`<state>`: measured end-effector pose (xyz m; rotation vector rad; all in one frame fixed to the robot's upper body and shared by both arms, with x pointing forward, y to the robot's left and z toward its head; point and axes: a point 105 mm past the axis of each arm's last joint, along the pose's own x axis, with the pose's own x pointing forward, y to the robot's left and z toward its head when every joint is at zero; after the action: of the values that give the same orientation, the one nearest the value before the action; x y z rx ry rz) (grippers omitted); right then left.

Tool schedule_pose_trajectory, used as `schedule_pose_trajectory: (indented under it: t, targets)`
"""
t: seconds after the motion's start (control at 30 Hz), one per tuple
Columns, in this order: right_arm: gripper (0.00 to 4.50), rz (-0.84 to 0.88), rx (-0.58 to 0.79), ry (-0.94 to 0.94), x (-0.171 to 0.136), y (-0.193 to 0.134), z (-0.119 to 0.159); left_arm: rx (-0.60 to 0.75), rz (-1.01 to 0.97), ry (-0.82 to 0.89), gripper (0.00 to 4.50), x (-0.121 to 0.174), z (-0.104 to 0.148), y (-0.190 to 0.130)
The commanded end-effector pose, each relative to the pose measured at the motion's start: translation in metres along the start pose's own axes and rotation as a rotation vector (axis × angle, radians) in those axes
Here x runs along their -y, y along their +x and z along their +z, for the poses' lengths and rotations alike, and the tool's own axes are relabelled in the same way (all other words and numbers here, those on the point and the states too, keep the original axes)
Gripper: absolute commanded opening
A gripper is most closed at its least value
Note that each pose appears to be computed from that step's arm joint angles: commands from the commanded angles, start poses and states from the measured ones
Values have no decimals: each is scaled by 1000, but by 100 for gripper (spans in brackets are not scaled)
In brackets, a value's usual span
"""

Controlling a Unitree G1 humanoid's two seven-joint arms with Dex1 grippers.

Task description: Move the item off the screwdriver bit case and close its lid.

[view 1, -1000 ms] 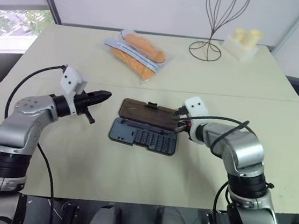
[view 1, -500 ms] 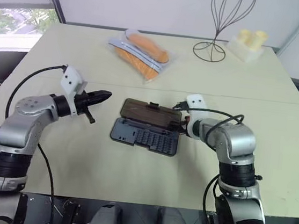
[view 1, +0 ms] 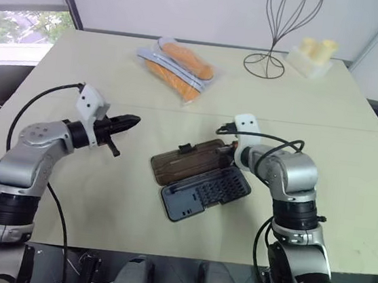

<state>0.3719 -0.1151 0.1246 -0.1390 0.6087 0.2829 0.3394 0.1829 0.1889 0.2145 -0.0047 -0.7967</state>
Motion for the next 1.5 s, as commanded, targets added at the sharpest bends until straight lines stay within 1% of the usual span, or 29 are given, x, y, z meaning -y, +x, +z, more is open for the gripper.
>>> schedule_pose_trajectory:
  t: [0.03, 0.23, 0.37, 0.5, 0.73, 1.17, 1.5]
  targets:
    - [6, -16, -45, -25, 4, -2, -12, 27, 14, 49, 0, -1, 12, -4]
    - [6, -54, -79, -16, 13, -12, -23, 27, 18, 50, 0, -1, 11, -4]
    - [6, -109, -123, 13, 23, -23, -37, 26, 19, 49, 0, 0, 9, -4]
    - [6, -120, -124, 53, 26, -27, -46, 22, 14, 47, 0, 1, 7, -3]
    - [6, -125, -97, 65, 26, -33, -47, 19, 0, 49, 0, 1, 7, 0]
    - [6, -130, -111, 34, 34, -43, -62, 15, -9, 52, 0, 2, 7, 1]
    - [6, -140, -85, 128, 31, -42, -61, 14, -4, 52, 0, 1, 6, 0]
